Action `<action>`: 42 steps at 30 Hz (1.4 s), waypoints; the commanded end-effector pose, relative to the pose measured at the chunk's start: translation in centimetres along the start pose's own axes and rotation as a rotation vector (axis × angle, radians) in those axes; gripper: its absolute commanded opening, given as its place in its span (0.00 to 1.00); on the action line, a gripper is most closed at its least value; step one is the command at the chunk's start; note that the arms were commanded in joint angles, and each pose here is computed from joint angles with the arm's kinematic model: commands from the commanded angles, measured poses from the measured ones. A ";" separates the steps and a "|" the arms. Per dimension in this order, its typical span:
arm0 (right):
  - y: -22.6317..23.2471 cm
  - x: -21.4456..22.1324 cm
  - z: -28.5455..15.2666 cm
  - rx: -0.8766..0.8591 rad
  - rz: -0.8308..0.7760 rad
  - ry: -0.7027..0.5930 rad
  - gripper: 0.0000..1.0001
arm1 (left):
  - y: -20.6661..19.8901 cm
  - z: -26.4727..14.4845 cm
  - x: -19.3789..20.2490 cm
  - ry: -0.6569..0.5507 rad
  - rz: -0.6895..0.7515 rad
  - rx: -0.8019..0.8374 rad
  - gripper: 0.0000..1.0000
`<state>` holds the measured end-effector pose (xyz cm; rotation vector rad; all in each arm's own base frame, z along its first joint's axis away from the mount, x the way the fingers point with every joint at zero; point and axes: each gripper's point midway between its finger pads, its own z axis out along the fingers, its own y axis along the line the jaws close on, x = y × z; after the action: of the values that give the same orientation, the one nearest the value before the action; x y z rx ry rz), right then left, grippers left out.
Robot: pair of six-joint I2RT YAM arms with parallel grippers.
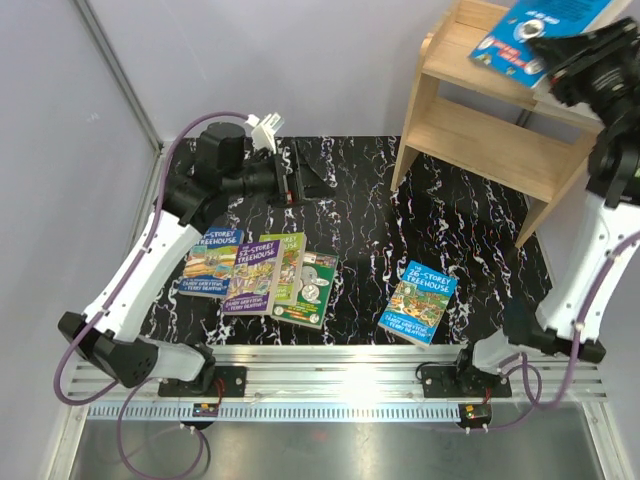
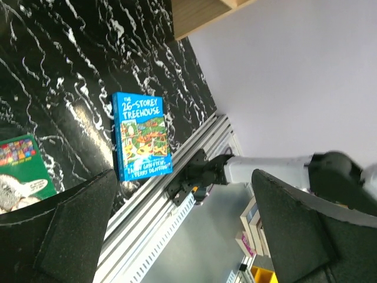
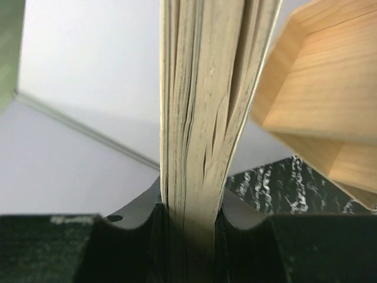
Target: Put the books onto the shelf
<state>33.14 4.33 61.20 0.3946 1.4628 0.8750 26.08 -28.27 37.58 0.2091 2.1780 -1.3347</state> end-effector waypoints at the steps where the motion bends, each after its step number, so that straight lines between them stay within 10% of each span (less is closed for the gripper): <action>1: -0.7 -5.9 0.8 -0.164 0.188 -0.028 0.00 | -0.1 -1.4 0.8 -0.024 0.039 0.016 0.99; 3: -3.0 -7.3 0.8 -0.199 0.418 0.059 0.00 | -0.1 -1.9 1.3 -0.031 0.040 0.020 0.99; 10: -7.1 -12.5 -1.1 -0.274 0.472 0.169 0.00 | 1.3 -2.0 2.4 -0.038 0.015 0.008 0.99; 28: -12.9 -10.4 -2.0 -0.167 0.742 0.291 0.00 | 1.3 -0.1 1.7 -0.022 -0.004 0.057 0.99; 33: -14.3 -11.5 -1.3 -0.133 0.758 0.229 0.15 | 1.5 -0.2 1.8 -0.027 -0.009 0.051 0.99; 39: -15.2 -13.7 -1.3 -0.142 0.821 0.166 0.99 | 1.5 -0.3 1.7 -0.033 -0.011 0.047 0.99; 42: -15.6 -14.6 -2.0 -0.133 0.826 0.131 1.00 | 1.6 -0.2 1.7 -0.031 -0.014 0.043 0.99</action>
<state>37.77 -13.67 57.28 0.6968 1.5196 1.6094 25.27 -27.54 34.35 0.1702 2.1815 -1.3630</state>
